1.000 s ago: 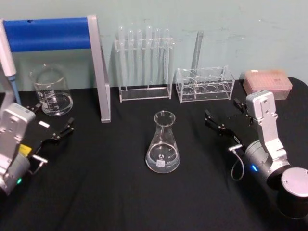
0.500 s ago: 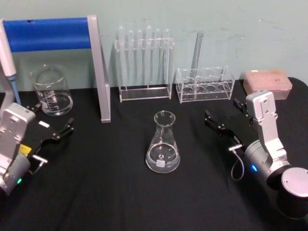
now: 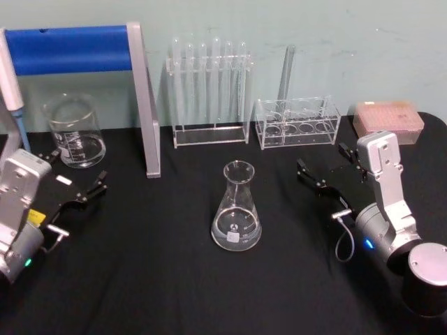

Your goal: Grasp the erlenmeyer flask with one hand, shake it three times, then place it back.

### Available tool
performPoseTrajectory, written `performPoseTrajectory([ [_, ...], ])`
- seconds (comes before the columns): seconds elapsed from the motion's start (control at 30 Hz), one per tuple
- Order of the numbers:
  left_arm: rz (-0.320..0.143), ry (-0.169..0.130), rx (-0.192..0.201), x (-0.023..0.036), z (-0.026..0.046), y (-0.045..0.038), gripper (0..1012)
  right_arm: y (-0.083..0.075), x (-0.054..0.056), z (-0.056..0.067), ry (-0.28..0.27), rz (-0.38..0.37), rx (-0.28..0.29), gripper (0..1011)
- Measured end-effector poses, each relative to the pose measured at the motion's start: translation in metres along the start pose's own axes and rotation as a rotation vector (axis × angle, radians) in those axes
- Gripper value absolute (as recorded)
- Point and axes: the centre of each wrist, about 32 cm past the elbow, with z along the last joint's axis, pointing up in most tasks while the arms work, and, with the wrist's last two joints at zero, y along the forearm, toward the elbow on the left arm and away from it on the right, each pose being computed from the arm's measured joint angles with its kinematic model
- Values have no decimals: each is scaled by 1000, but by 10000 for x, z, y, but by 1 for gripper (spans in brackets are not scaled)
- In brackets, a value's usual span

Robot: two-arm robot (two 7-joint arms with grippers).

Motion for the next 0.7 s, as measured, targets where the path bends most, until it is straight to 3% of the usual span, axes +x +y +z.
performPoseTrajectory([
  [0.7, 0, 0, 0, 0, 0, 0, 1001, 0, 0, 0, 0, 0, 0, 1000],
])
